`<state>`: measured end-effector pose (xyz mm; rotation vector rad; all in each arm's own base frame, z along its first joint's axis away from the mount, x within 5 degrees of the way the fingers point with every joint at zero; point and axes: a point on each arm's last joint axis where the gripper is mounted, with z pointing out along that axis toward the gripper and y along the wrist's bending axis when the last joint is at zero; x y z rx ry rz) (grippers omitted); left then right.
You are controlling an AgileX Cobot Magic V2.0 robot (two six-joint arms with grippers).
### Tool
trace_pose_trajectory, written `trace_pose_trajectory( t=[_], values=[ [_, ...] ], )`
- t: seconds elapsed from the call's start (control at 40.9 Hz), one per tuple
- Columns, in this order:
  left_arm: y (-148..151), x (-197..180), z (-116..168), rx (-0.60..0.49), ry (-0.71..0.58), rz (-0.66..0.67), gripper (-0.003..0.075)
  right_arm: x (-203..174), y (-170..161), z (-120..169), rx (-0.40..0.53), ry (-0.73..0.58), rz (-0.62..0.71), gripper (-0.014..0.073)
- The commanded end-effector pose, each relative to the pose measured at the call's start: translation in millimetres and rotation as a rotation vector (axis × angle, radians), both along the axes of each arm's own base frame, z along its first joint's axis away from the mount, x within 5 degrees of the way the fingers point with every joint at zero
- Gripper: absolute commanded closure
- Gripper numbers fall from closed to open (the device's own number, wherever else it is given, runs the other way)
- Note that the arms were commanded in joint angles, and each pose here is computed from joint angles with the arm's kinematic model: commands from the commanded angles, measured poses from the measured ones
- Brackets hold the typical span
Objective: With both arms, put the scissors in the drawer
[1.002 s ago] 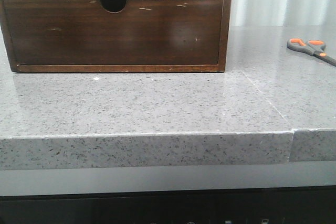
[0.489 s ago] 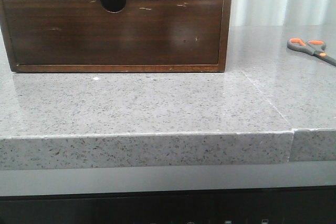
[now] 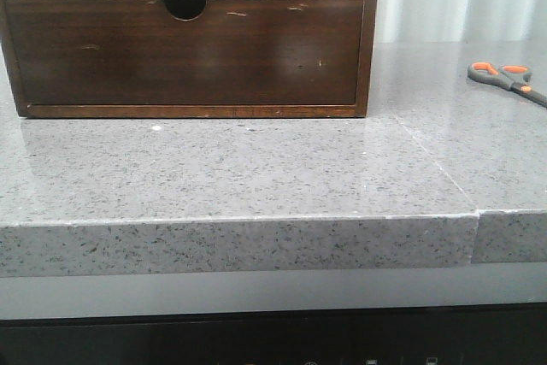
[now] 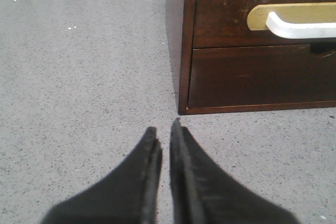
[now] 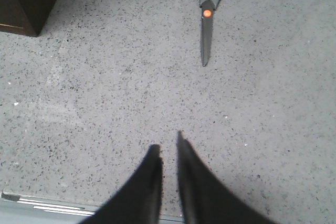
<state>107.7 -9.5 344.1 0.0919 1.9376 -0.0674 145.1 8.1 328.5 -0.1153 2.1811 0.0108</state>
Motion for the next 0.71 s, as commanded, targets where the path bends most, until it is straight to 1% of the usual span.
trace_pose_trajectory(
  t=[0.0,0.024,0.049,0.098,0.147,0.22,0.293,0.513,0.562,0.66,0.684],
  values=[
    [-0.9,2.9,15.0,-0.041,-0.092,0.003,0.0398,3.5,-1.9,15.3,-0.016,-0.097,-0.008,0.0188],
    [-0.9,2.9,15.1,-0.041,-0.094,0.003,0.0330,3.5,-1.9,15.4,-0.016,-0.098,-0.008,0.0135],
    [-0.9,2.9,15.2,-0.041,-0.094,0.003,0.0286,3.6,-2.3,15.5,-0.024,-0.100,-0.008,0.0095],
    [-0.8,3.3,15.8,-0.042,-0.101,0.004,0.0205,3.7,-3.1,15.5,-0.039,-0.101,-0.008,0.0054],
    [-1.7,3.3,16.3,-0.062,-0.105,0.001,0.0167,3.7,-3.6,15.5,-0.048,-0.100,-0.009,0.0045],
    [-3.8,4.2,16.7,-0.115,-0.104,-0.006,0.0167,3.6,-3.6,15.3,-0.049,-0.099,-0.009,0.0045],
    [-8.0,6.5,16.3,-0.213,-0.086,-0.021,0.0167,3.6,-3.6,15.3,-0.049,-0.099,-0.009,0.0045],
    [-24.1,30.1,10.5,-0.617,0.043,-0.050,0.0167,3.6,-3.6,15.3,-0.049,-0.099,-0.009,0.0045],
    [-26.8,37.0,8.3,-0.693,0.075,-0.047,0.0167,3.6,-3.6,15.3,-0.049,-0.099,-0.009,0.0045],
    [-32.3,50.6,4.0,-0.796,0.125,-0.062,0.0167,3.6,-3.6,15.3,-0.049,-0.099,-0.009,0.0045],
    [-34.4,53.2,4.2,-0.838,0.134,-0.072,0.0167,3.6,-3.6,15.3,-0.049,-0.099,-0.009,0.0045]
  ],
)
